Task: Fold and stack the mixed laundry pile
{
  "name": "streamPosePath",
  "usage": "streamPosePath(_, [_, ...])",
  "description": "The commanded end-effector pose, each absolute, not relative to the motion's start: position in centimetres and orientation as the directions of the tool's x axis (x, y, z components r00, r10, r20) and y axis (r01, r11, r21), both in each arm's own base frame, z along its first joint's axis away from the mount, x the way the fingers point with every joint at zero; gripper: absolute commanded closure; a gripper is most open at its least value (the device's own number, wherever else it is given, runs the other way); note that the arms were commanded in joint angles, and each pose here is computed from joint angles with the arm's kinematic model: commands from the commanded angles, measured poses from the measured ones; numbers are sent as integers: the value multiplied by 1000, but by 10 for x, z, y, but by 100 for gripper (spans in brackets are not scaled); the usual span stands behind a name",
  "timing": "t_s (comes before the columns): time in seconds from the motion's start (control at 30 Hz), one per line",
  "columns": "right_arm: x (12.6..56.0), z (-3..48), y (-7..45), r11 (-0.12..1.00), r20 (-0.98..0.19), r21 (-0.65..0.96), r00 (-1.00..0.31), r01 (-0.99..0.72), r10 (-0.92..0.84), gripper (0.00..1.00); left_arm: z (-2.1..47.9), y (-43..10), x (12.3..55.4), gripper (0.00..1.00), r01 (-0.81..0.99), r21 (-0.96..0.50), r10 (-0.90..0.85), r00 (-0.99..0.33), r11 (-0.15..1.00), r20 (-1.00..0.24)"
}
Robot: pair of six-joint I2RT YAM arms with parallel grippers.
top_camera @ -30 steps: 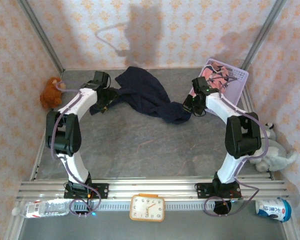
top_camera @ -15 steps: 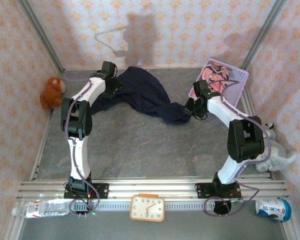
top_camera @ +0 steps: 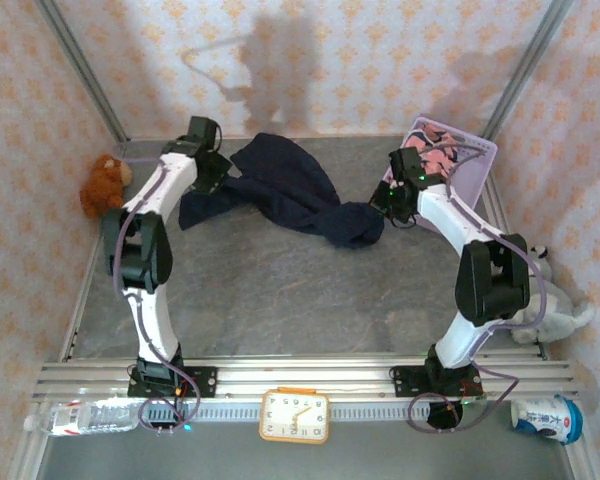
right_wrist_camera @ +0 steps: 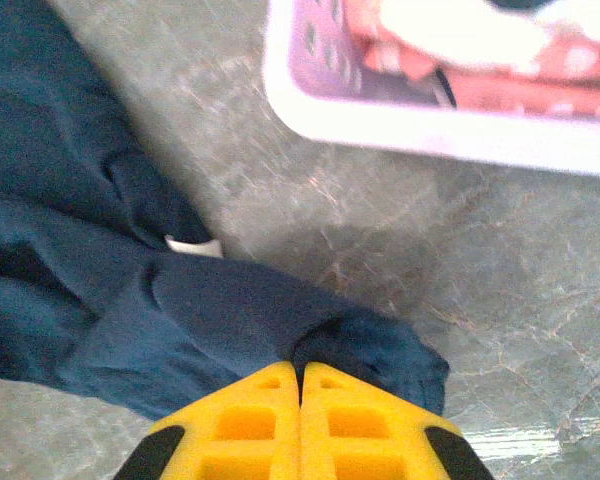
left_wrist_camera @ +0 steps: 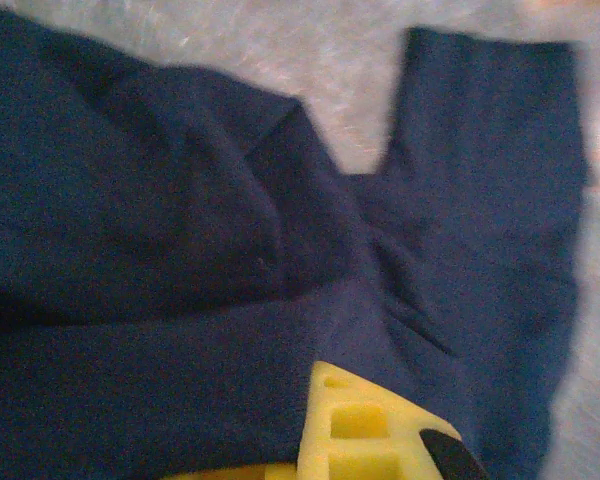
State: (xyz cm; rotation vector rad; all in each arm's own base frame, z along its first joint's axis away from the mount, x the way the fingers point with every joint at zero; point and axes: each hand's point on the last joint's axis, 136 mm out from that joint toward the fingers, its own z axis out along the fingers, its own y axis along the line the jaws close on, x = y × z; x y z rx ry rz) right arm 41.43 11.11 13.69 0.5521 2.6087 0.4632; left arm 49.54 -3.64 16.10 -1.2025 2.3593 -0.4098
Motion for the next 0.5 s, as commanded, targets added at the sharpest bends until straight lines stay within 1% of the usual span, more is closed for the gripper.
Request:
streamPosePath(0.0, [406,188,100,882,-436,400,-794,251,424,100,235,-31,439,100,-577,-522,-770,-555,629,-314])
streamPosePath(0.07, [390,193,99,882,-430,403,-800,243,417,100,228,-23,402,100,-599,-499,-774,-552,626,-309])
streamPosePath(0.17, [360,189,94,884,-407,395,-814,252,414,100,197,-7,345,100,-663,-441,-795,-532,606,-293])
streamPosePath(0.3, [310,168,78,897,-375,337,-833,286,407,100,125,14,265,100,-780,-345,-853,-472,522,-224])
streamPosePath(0.33, [301,162,72,905,-375,309,-837,293,399,100,113,18,253,92,-794,-320,-855,-466,517,-228])
streamPosePath(0.37, [295,156,68,911,-371,288,-842,296,391,100,103,20,244,64,-800,-298,-852,-469,521,-231])
streamPosePath(0.4, [292,152,67,913,-362,280,-848,298,387,100,97,20,238,41,-809,-286,-857,-466,514,-223])
streamPosePath(0.43, [290,148,70,915,-345,284,-859,288,378,100,93,18,234,23,-813,-276,-858,-471,512,-205])
streamPosePath(0.47, [289,145,74,915,-323,295,-872,276,367,100,91,16,233,15,-814,-274,-859,-477,512,-188])
